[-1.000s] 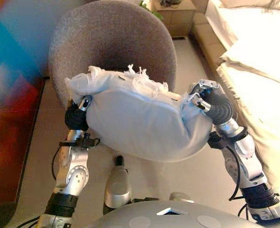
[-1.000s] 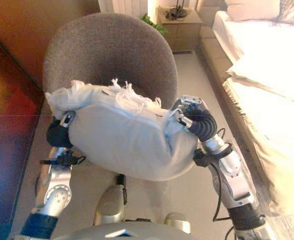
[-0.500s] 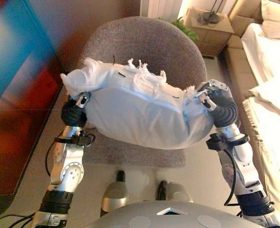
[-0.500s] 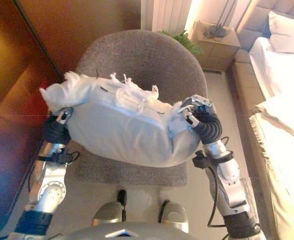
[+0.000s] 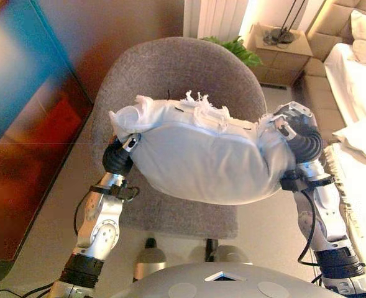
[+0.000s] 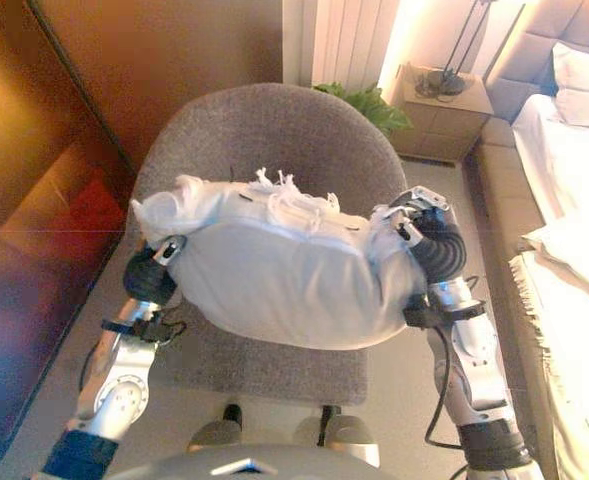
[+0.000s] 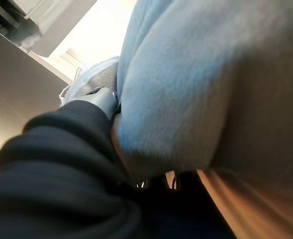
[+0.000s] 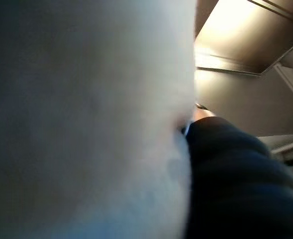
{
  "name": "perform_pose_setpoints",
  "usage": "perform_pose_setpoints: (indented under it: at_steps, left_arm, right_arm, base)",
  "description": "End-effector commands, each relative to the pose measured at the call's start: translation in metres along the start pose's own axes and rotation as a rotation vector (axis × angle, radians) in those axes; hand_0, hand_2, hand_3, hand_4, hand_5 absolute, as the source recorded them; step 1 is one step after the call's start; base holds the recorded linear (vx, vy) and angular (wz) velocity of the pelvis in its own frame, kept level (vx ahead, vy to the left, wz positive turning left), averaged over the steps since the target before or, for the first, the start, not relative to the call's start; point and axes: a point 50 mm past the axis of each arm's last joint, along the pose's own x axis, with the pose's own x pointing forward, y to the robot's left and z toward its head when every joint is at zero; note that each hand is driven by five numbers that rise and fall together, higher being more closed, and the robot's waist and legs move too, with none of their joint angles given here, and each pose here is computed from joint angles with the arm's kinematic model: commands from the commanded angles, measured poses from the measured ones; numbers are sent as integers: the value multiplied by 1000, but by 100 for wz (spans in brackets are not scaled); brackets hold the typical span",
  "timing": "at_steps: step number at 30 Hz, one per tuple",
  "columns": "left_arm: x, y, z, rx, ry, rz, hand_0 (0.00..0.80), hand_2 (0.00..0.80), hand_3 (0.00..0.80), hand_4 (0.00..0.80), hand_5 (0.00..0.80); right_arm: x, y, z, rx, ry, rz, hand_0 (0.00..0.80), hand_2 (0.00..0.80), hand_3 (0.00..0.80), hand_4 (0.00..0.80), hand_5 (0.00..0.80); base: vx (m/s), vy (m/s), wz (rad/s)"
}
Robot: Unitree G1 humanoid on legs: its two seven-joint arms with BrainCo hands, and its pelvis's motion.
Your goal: Pick up the cushion and take it to the sofa
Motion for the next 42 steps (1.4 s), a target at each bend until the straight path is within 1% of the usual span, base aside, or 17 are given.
perform_pose_setpoints:
  at_steps: [1,5,8,11,15,17,19,22,28,36,41,42]
  left_arm:
    - [16,-37,35,44,-222,-163,800,800,800,800,800]
    - [17,-30,18,67,-143,-80,800,800,800,800,800]
    - [20,-31,11,81,-108,-51,800,800,800,800,800]
    - [24,-27,5,79,-61,-10,800,800,800,800,800]
    - [27,-27,-7,104,21,12,800,800,800,800,800]
    - [28,-26,-12,112,53,20,800,800,800,800,800]
    - [31,-24,-23,144,110,38,800,800,800,800,800]
    - [41,-22,-32,181,143,66,800,800,800,800,800]
    - [77,-30,-34,236,133,123,800,800,800,800,800]
    - [114,-49,-52,294,205,103,800,800,800,800,800]
    - [139,-49,-62,319,259,161,800,800,800,800,800]
    - [151,-50,-63,336,275,182,800,800,800,800,800]
  right_arm:
    - [15,17,18,13,-110,146,800,800,800,800,800]
    - [14,18,7,26,-65,119,800,800,800,800,800]
    - [18,18,-1,34,-26,80,800,800,800,800,800]
    - [17,14,-16,55,50,25,800,800,800,800,800]
    - [11,13,-35,75,152,-23,800,800,800,800,800]
    - [10,12,-41,80,173,-37,800,800,800,800,800]
    - [12,13,-52,100,203,-72,800,800,800,800,800]
    - [19,12,-63,106,231,-93,800,800,800,800,800]
    - [59,17,-79,110,259,-103,800,800,800,800,800]
    - [111,15,-74,65,255,-200,800,800,800,800,800]
    - [136,11,-79,50,337,-263,800,800,800,800,800]
    - [146,6,-78,43,363,-271,800,800,800,800,800]
  base:
    - [106,-135,3]
    - [153,-41,11]
    - [126,50,-7]
    - [186,117,-11]
    - [190,69,1]
    - [135,40,9]
    - [141,40,20]
    - [46,15,18]
    - [17,-26,4]
    - [15,-29,13]
    - [-39,-1,2]
    - [-207,8,-2]
